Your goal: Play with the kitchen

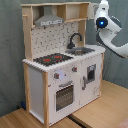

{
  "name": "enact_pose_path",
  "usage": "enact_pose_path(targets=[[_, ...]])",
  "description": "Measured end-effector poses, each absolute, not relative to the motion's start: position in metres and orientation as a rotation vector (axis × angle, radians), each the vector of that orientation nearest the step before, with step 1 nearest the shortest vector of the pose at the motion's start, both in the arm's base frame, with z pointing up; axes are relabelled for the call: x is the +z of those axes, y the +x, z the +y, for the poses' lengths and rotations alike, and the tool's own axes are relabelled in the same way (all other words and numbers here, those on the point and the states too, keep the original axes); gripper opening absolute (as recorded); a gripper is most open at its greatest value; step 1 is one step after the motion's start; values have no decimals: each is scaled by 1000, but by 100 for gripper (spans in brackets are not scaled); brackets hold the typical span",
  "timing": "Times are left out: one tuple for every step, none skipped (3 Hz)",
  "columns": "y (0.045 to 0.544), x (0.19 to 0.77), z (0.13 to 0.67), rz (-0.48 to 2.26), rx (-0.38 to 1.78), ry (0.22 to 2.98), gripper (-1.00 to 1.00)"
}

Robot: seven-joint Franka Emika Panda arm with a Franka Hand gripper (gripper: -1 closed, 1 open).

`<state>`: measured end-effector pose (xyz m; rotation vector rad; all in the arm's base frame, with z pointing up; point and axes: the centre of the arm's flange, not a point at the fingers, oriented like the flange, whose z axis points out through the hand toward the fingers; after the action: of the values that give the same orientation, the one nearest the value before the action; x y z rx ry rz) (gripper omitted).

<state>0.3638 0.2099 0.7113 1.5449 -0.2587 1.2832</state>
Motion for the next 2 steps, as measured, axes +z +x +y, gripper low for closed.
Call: enact_pose_path(targets=[[363,694,262,-114,1306,1549,100],[346,702,300,6,1309,1509,100]])
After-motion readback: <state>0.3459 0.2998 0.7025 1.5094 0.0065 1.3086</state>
